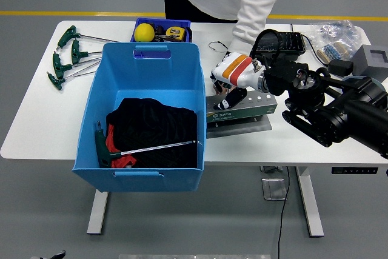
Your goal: Lift tool from toolbox,place it in box,lift tool from toolbox,place it in box
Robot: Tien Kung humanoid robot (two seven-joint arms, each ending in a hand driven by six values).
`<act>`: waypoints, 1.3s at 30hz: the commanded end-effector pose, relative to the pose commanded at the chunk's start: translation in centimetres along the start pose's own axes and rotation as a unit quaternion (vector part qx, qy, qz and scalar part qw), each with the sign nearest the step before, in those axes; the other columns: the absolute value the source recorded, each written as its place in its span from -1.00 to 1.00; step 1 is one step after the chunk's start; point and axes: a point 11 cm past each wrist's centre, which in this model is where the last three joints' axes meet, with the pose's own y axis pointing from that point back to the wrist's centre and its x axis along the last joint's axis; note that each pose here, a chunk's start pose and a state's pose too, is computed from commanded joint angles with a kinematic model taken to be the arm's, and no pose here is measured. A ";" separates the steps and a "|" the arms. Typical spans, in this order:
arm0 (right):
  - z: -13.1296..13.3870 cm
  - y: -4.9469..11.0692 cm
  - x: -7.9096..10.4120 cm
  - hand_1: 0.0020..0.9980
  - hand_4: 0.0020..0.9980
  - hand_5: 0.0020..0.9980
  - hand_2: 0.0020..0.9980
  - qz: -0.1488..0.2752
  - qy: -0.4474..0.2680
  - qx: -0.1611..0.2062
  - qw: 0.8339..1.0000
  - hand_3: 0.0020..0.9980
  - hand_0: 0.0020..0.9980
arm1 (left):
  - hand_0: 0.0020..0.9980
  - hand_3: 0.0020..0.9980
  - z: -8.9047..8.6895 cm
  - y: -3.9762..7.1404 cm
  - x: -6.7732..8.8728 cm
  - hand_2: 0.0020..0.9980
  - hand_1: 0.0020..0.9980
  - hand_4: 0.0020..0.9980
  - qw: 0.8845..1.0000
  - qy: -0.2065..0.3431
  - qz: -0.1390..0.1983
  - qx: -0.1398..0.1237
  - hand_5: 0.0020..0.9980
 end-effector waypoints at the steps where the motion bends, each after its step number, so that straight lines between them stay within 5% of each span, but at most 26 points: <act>1: 0.1 0.0 -0.1 0.08 0.81 0.19 0.05 -0.003 0.002 -0.002 1.000 -0.20 0.41 | 0.53 0.33 0.0 0.0 0.0 0.57 0.59 0.38 1.000 0.000 0.000 0.000 0.31; 17: 0.8 0.3 -1.0 0.02 0.82 0.21 -0.04 -0.022 0.028 -0.006 0.999 -0.23 0.40 | 0.53 0.33 0.0 0.0 0.0 0.57 0.59 0.38 1.000 -0.001 0.000 -0.001 0.31; 18: 0.8 0.3 -1.0 -0.11 0.81 0.22 -0.14 -0.023 0.030 -0.006 0.999 -0.27 0.36 | 0.53 0.33 0.0 0.0 0.0 0.57 0.59 0.38 1.000 -0.001 0.000 -0.001 0.31; 23: 0.7 0.3 -0.8 -0.11 0.81 0.22 -0.14 -0.022 0.034 -0.002 0.999 -0.27 0.36 | 0.53 0.33 0.0 0.0 0.0 0.57 0.59 0.38 1.000 -0.001 0.000 -0.001 0.31; 24: 0.7 0.3 -0.8 -0.27 0.81 0.23 -0.27 -0.021 0.035 -0.001 0.999 -0.35 0.26 | 0.53 0.33 0.0 0.0 0.0 0.57 0.59 0.38 1.000 -0.001 0.000 -0.001 0.31; 29: 0.7 0.4 -1.0 -0.27 0.81 0.23 -0.27 -0.026 0.038 -0.001 0.999 -0.35 0.26 | 0.53 0.33 -0.1 0.0 0.0 0.57 0.59 0.38 1.000 -0.001 0.000 -0.001 0.31; 30: 0.7 0.4 -1.1 -0.44 0.80 0.26 -0.42 -0.026 0.038 -0.001 0.999 -0.45 0.09 | 0.53 0.33 -0.1 0.0 0.0 0.57 0.59 0.38 1.000 -0.001 0.000 -0.001 0.31; 35: 0.7 0.4 -1.0 -0.44 0.80 0.26 -0.42 -0.026 0.038 -0.001 0.999 -0.45 0.09 | 0.53 0.33 -0.1 0.0 0.0 0.57 0.59 0.38 1.000 -0.002 0.000 0.000 0.31; 36: 0.7 0.4 -1.0 -0.62 0.79 0.28 -0.55 -0.024 0.037 0.000 0.999 -0.60 -0.45 | 0.53 0.33 -0.2 0.0 0.0 0.57 0.59 0.38 1.000 -0.002 0.000 0.000 0.31; 39: 0.7 0.4 -0.9 -0.62 0.79 0.28 -0.55 -0.021 0.036 0.003 0.999 -0.60 -0.45 | 0.53 0.33 -0.2 0.0 0.0 0.57 0.59 0.38 1.000 -0.002 0.000 0.000 0.31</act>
